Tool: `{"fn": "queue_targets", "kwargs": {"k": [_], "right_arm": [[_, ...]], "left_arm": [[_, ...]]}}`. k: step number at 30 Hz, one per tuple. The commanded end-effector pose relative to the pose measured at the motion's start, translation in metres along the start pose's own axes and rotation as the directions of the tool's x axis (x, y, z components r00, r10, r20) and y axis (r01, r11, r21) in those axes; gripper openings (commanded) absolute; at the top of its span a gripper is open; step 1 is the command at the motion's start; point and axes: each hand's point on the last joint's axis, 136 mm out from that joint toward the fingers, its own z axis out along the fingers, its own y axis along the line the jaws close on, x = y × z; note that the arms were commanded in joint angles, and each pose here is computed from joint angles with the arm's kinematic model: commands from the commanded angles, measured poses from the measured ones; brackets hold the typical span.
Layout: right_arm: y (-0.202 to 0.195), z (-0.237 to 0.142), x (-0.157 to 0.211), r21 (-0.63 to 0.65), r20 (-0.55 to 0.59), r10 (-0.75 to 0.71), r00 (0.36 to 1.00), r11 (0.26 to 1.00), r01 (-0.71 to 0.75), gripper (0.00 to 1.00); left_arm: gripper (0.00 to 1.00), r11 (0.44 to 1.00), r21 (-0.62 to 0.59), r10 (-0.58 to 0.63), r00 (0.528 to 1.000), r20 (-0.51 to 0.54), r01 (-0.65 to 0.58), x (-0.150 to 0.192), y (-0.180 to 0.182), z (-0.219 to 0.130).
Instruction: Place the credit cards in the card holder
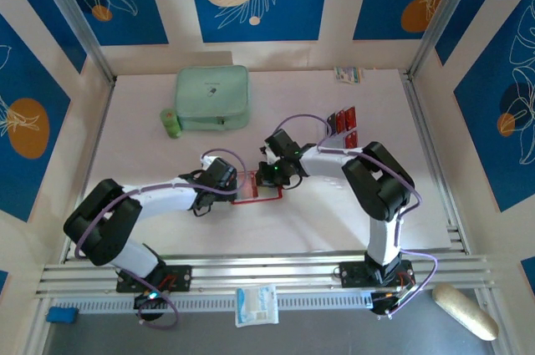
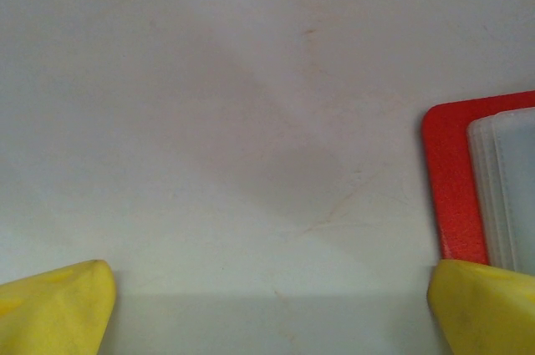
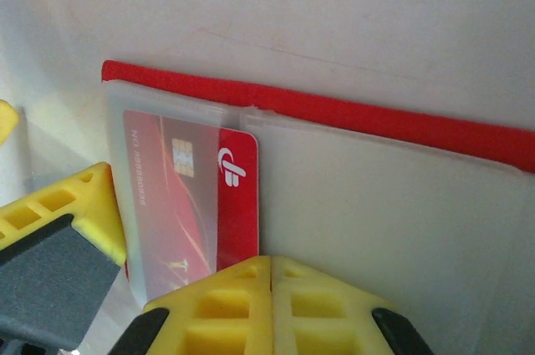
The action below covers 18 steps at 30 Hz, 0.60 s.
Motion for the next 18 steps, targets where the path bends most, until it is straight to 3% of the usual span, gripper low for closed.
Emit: {"fn": "queue_targets", "kwargs": {"k": [1, 11, 18], "right_arm": [[0.008, 0.011, 0.012, 0.002, -0.056, -0.031, 0.998, 1.000, 0.031, 0.06], [0.020, 0.013, 0.020, 0.007, -0.084, -0.060, 0.995, 0.998, 0.061, 0.04], [0.010, -0.016, 0.007, 0.044, -0.015, -0.063, 0.998, 0.997, 0.064, 0.03]], "left_arm": [[0.98, 1.000, 0.019, 0.004, 1.000, -0.004, -0.003, -0.001, -0.006, 0.007], [0.98, 1.000, 0.024, 0.003, 1.000, -0.002, -0.003, -0.002, -0.006, 0.006], [0.98, 0.999, 0.039, -0.012, 1.000, 0.025, 0.011, -0.010, -0.005, -0.008]]}}
